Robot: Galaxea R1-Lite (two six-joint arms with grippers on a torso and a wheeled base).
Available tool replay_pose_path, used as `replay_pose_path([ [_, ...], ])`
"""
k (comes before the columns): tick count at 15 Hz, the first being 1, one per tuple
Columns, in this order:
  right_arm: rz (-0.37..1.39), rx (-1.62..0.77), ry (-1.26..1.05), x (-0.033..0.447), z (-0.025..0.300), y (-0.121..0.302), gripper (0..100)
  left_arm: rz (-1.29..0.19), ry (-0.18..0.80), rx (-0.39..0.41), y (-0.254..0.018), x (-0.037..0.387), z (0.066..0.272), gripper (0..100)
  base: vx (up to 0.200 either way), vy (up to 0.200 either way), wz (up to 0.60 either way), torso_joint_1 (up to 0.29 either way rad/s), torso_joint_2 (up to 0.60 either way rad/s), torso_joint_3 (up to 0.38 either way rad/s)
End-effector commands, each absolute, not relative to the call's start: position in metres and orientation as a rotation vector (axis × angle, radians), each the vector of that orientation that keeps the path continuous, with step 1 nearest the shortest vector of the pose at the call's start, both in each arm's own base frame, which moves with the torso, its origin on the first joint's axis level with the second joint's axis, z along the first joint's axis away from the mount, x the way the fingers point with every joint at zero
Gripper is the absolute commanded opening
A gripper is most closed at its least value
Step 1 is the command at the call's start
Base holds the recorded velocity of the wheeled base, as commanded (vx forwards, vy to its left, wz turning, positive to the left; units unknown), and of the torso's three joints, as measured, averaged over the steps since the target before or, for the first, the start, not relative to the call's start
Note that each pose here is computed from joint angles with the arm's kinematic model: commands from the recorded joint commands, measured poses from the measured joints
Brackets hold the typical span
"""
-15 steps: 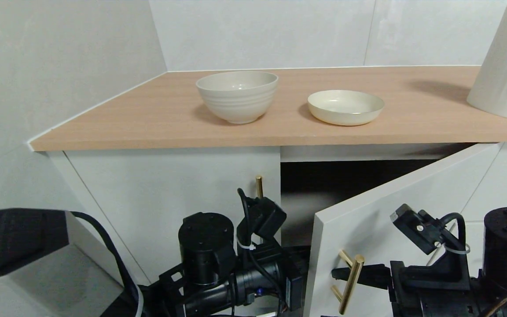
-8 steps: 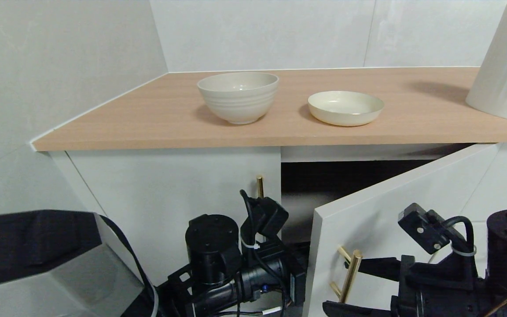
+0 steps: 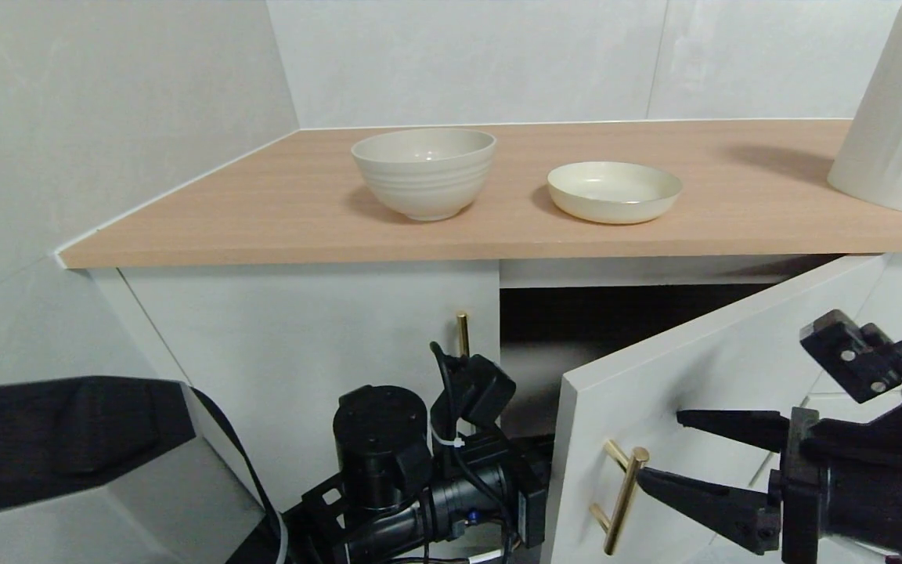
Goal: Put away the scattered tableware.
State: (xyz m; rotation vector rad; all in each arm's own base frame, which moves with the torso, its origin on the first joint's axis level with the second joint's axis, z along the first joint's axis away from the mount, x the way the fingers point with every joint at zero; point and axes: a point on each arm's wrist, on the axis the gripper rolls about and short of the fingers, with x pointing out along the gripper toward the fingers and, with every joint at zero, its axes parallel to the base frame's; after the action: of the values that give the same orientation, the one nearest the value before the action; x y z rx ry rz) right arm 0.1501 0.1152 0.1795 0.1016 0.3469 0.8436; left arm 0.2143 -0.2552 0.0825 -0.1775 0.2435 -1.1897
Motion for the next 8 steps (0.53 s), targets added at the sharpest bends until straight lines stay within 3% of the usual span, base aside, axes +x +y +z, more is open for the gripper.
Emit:
replay_pose_path([
  [1, 0.849, 0.108, 0.284, 0.1434, 0.1938, 0.1086, 100, -1.186, 0.246, -0.178, -0.2548, 0.2147, 0.0819, 0, 0.0, 0.0, 0.0, 0.0, 0.0, 0.0],
  [4, 0.849, 0.106, 0.278, 0.1431, 0.1947, 0.1084, 100, -1.186, 0.246, -0.178, -0.2578, 0.2174, 0.0797, 0, 0.0, 0.0, 0.0, 0.0, 0.0, 0.0],
  [8, 0.852, 0.111, 0.252, 0.1403, 0.2, 0.1064, 100, -1.184, 0.241, -0.179, -0.2642, 0.2231, 0.0762, 0, -0.2, 0.0, 0.0, -0.001, 0.0, 0.001],
])
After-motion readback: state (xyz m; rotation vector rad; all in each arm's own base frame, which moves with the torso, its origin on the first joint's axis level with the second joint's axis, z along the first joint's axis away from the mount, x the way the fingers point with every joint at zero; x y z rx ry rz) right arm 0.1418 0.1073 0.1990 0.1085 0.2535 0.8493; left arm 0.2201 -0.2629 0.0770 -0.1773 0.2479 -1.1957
